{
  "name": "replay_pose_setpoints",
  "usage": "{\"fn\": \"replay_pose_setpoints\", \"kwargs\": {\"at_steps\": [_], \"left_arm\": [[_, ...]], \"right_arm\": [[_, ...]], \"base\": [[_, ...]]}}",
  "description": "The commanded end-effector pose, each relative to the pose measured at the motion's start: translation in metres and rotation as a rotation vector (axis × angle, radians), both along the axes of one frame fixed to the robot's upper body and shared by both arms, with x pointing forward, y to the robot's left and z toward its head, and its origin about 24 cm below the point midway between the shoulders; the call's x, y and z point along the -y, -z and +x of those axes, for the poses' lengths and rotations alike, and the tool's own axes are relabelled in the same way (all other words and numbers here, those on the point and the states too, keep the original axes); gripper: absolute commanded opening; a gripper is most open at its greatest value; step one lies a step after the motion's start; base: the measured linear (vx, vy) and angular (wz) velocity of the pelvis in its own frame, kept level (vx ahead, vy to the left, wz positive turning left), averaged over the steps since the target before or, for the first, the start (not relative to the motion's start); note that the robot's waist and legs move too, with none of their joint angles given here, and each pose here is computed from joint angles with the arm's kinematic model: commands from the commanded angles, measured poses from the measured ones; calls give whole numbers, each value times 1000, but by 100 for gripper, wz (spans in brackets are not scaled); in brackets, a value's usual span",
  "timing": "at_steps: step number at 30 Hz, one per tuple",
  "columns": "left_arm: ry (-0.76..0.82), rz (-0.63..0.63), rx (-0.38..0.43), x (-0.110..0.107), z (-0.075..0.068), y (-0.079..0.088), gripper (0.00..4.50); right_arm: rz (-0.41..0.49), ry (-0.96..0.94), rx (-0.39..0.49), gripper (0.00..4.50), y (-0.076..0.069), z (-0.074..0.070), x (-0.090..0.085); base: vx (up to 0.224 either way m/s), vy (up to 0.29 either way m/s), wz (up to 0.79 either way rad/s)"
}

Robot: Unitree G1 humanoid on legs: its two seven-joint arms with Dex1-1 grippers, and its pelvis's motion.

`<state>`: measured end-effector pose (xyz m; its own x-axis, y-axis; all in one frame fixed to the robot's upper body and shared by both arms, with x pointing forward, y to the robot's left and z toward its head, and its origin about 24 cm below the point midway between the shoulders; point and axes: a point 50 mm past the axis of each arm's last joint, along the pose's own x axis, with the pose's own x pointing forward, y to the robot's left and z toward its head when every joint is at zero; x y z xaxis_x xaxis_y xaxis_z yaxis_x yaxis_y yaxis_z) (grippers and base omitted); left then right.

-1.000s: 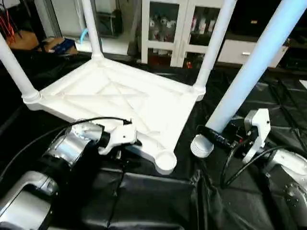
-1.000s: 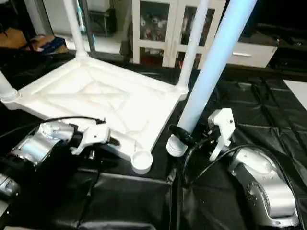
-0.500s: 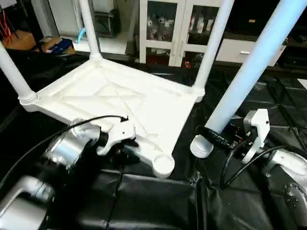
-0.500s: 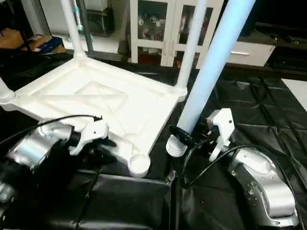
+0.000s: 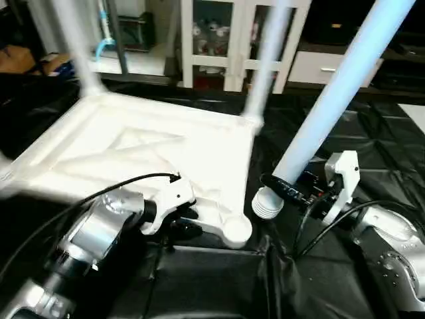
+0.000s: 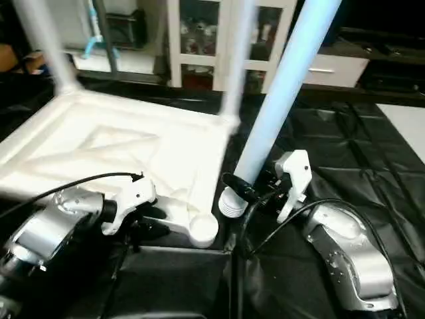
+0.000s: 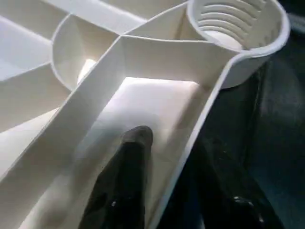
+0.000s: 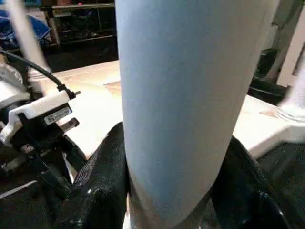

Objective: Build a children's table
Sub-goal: Move to table, then insert table leg to table base

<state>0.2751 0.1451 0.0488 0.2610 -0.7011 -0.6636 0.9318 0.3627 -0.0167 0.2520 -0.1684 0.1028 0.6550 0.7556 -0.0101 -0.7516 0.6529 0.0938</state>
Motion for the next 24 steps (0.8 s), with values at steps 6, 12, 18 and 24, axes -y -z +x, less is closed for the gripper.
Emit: {"fn": "replay_pose_setpoints", "kwargs": {"at_steps": [6, 12, 18, 24], "left_arm": [[-248, 116, -52, -18, -12, 21, 101], [-249, 100, -67, -9, -20, 24, 89], [-164, 75, 61, 6, -14, 17, 88], [-178, 156, 161, 16, -8, 13, 88]], "right_arm": [[124, 52, -84, 182, 1, 13, -11], [146, 64, -134, 182, 6, 25, -23], [111, -16, -102, 182, -2, 36, -33], [94, -121, -80, 182, -6, 40, -40]], "base": [[0, 0, 0], [0, 0, 0], [0, 0, 0], [0, 0, 0]]}}
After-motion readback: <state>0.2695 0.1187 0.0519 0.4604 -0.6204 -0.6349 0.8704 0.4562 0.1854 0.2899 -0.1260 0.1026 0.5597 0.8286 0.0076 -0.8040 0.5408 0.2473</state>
